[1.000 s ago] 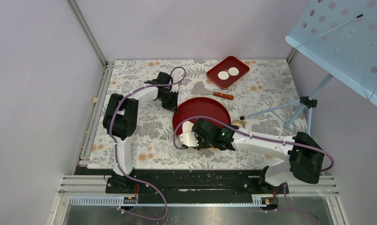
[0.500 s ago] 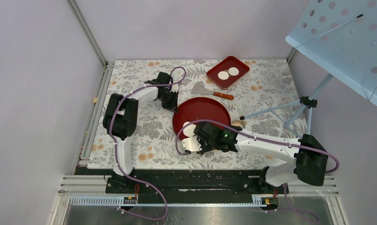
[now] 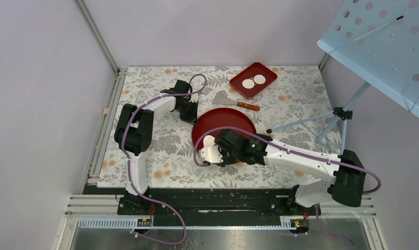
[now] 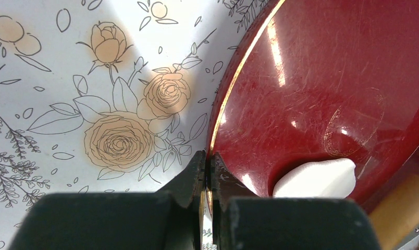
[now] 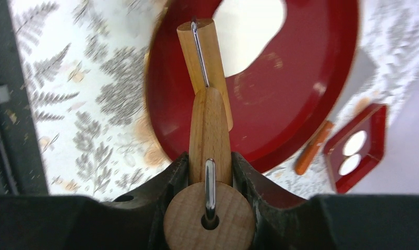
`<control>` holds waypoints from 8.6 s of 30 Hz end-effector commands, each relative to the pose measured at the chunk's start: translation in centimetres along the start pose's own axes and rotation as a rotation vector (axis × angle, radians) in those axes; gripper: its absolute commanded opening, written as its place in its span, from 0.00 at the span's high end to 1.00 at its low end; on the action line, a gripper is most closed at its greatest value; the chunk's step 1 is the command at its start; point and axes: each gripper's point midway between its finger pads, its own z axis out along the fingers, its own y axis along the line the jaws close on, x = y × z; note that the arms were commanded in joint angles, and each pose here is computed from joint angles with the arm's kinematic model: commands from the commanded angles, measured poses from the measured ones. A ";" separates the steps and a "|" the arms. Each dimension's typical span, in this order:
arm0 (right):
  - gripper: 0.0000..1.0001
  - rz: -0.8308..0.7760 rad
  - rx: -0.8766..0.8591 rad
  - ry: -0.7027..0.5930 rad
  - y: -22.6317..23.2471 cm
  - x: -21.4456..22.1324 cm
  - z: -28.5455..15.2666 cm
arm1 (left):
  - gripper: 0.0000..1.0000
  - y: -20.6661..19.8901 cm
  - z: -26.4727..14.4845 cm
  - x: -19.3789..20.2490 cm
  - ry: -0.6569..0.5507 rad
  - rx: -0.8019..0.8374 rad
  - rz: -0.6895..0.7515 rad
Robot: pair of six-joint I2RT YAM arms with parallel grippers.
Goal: Roll out the dumpling wrappers from the dough
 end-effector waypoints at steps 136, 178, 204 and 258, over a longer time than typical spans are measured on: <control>1.00 -0.089 0.273 0.008 -0.8 0.4 3.1 | 1.00 1.9 0.4 -0.3 -0.034 -0.091 -0.002; 1.00 -0.023 0.019 0.215 1.1 3.3 13.3 | 1.00 1.9 0.3 -0.3 -0.032 -0.082 -0.004; 1.00 -0.035 0.262 0.015 -3.4 2.5 6.8 | 1.00 1.9 0.2 -0.3 -0.037 -0.081 -0.003; 1.00 0.093 0.209 -0.033 0.8 8.2 -6.6 | 1.00 2.2 0.1 -0.5 -0.046 -0.090 -0.014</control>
